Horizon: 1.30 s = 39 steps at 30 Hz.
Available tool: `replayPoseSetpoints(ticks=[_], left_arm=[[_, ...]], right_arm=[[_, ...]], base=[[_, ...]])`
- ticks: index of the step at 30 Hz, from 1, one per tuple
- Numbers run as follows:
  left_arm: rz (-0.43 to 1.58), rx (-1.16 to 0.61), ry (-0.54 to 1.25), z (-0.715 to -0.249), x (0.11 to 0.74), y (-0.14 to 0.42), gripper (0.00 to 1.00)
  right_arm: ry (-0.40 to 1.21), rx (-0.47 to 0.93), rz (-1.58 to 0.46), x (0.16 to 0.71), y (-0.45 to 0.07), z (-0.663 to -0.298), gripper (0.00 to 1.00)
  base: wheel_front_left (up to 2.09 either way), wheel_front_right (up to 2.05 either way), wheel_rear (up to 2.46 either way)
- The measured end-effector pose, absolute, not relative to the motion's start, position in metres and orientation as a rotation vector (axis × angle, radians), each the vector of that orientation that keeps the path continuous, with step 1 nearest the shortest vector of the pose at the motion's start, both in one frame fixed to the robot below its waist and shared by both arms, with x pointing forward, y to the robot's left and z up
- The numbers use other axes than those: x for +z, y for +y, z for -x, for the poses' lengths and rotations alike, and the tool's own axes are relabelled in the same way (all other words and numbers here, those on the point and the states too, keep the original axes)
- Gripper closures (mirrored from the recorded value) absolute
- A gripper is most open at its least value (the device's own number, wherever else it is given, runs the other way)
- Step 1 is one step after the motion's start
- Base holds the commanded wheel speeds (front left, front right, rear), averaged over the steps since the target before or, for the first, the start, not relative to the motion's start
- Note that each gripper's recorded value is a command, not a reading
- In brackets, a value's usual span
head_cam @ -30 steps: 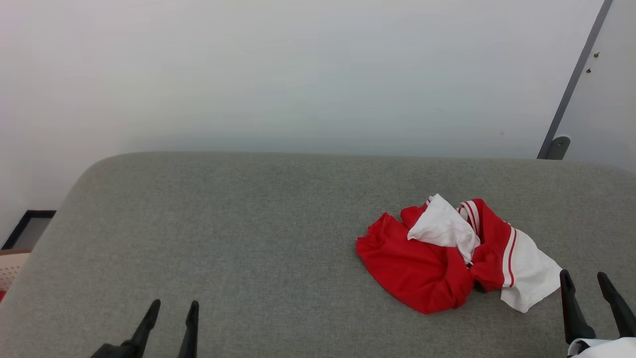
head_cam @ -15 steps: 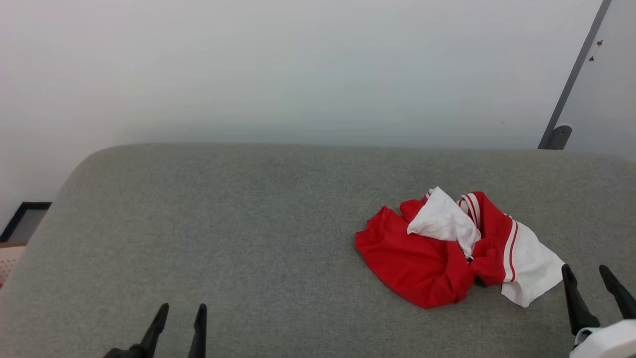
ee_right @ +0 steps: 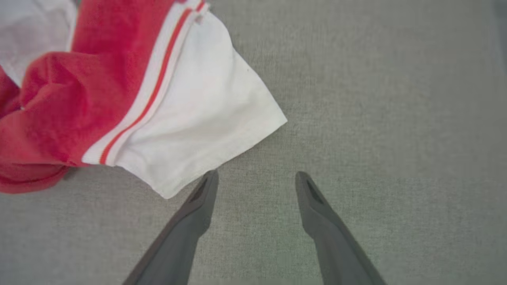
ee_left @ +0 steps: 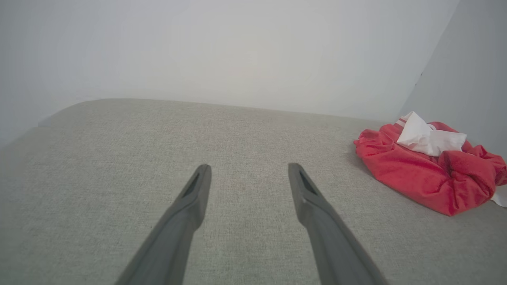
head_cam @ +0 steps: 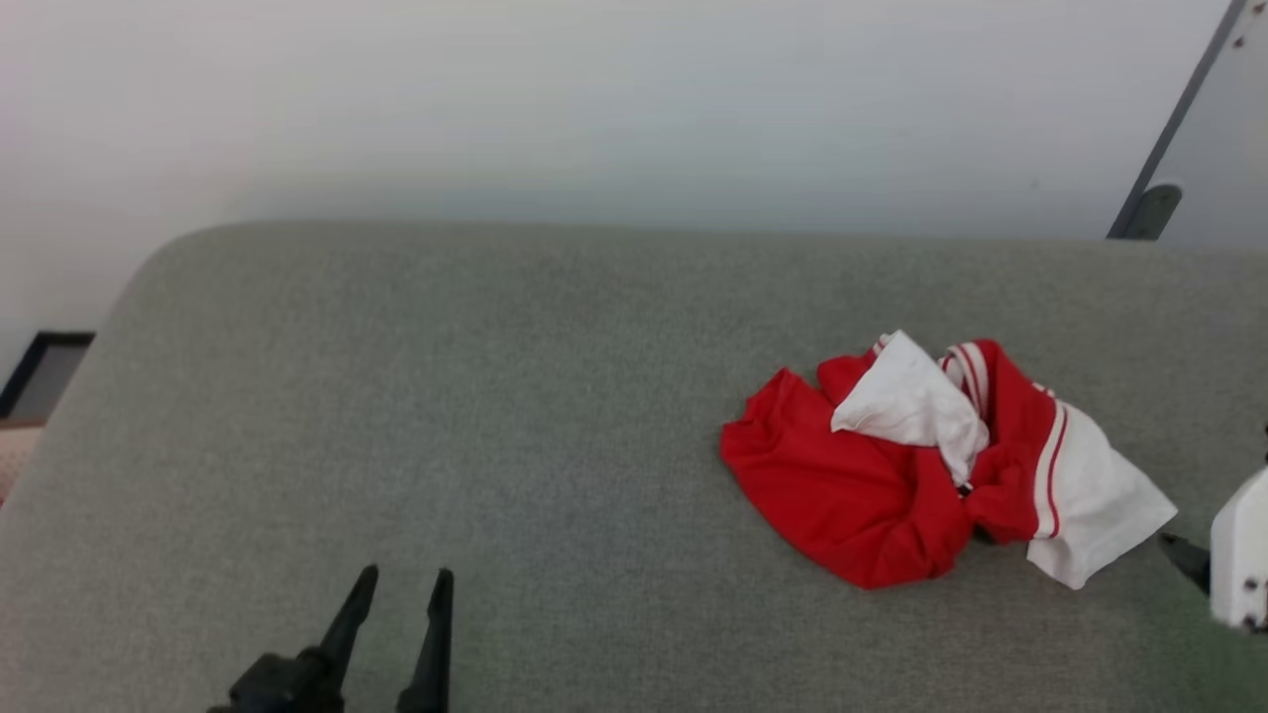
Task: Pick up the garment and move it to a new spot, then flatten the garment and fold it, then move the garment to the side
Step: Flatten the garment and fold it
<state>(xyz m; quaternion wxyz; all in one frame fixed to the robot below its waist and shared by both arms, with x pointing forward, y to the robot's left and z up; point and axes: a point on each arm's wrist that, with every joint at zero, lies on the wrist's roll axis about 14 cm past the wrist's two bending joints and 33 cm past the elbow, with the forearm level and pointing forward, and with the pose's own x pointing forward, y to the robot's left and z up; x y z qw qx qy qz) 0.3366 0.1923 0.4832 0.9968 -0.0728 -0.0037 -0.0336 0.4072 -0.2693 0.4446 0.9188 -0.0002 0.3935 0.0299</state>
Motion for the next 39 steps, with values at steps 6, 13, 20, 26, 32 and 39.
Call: replayPoseSetpoints(ticks=[6,13,20,26,32,39], left_arm=[[0.152,-0.078,0.006,-0.352,0.479,0.186,0.00],[0.156,-0.059,0.039,-0.363,0.468,0.192,0.00],[0.160,-0.045,0.076,-0.370,0.456,0.194,0.00],[0.159,-0.076,0.074,-0.384,0.455,0.187,0.00],[0.149,-0.107,0.076,-0.397,0.454,0.183,0.00],[0.123,-0.169,0.081,-0.407,0.453,0.173,0.00]], right_arm=[[0.999,0.035,-0.013,0.433,-0.274,-0.427,0.00],[1.142,0.005,0.025,0.399,-0.275,-0.439,0.00],[1.094,0.035,0.016,0.390,-0.260,-0.464,1.00],[0.985,-0.091,-0.004,0.405,-0.313,-0.476,1.00],[0.909,-0.240,-0.002,0.413,-0.369,-0.473,1.00],[0.751,-0.257,-0.019,0.420,-0.368,-0.479,0.00]], base=[[0.00,0.00,0.00],[0.00,0.00,0.00],[0.00,0.00,0.00],[0.00,0.00,0.00],[0.00,0.00,0.00],[0.00,0.00,0.00]])
